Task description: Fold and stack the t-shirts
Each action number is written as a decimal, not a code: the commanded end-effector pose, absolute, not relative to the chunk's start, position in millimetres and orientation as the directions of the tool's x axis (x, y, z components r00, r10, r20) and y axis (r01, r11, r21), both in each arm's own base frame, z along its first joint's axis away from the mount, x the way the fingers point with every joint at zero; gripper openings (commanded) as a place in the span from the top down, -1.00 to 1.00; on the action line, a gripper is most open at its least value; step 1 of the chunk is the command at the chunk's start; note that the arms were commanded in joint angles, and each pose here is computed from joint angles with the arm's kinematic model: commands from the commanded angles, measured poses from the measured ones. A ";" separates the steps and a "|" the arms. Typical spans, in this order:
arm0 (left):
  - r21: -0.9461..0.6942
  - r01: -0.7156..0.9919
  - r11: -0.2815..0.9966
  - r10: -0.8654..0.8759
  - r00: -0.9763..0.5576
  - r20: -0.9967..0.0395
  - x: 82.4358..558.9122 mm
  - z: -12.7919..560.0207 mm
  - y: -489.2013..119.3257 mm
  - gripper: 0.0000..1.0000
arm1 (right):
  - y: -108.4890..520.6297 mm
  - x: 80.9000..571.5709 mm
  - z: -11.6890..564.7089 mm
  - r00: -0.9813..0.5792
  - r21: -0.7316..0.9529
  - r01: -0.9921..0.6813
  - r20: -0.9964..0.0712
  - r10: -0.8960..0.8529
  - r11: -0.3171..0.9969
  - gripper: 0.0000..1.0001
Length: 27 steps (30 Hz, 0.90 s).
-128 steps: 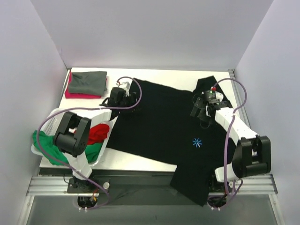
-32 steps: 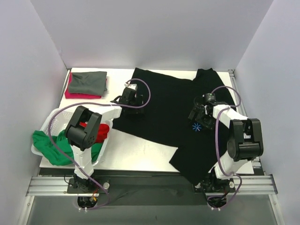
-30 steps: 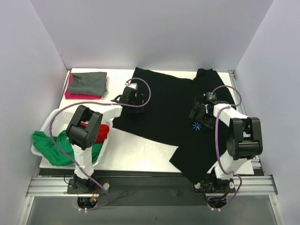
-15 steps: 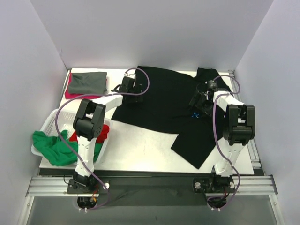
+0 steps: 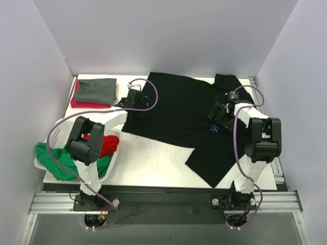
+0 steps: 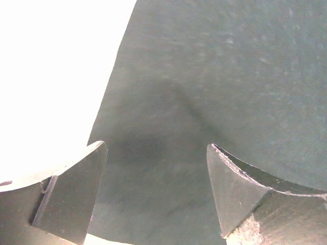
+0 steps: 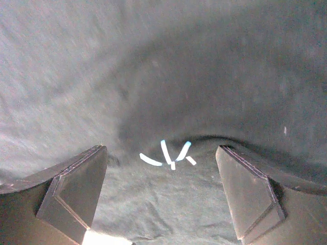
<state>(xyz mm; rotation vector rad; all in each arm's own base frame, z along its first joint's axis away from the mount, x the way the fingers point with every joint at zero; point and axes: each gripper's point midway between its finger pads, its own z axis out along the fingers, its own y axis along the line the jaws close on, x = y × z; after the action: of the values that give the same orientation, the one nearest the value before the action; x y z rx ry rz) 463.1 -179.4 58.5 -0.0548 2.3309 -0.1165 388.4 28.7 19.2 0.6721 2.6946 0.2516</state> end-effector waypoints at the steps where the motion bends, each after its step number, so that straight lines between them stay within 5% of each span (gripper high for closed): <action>1: -0.047 -0.122 0.991 -0.109 -0.575 -0.811 458.9 101.8 -145.5 -0.79 | 21.1 364.1 24.1 -0.837 0.200 0.422 -0.290 0.465 0.884 -0.84; 18: 0.119 -0.119 0.986 -0.009 -0.744 -0.668 410.8 63.7 -110.8 -0.22 | 24.5 332.7 32.7 -0.839 0.202 0.397 -0.315 0.443 0.895 -0.85; 27: 0.049 -0.111 0.993 -0.060 -0.802 -0.595 400.5 40.9 -96.7 -0.16 | 23.5 327.6 28.3 -0.840 0.194 0.403 -0.309 0.446 0.894 -0.85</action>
<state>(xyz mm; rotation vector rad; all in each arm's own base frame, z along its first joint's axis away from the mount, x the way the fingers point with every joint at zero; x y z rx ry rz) 404.8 -98.3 46.4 -0.1298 2.4702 0.1641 330.7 26.8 20.5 0.6479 2.7268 0.2065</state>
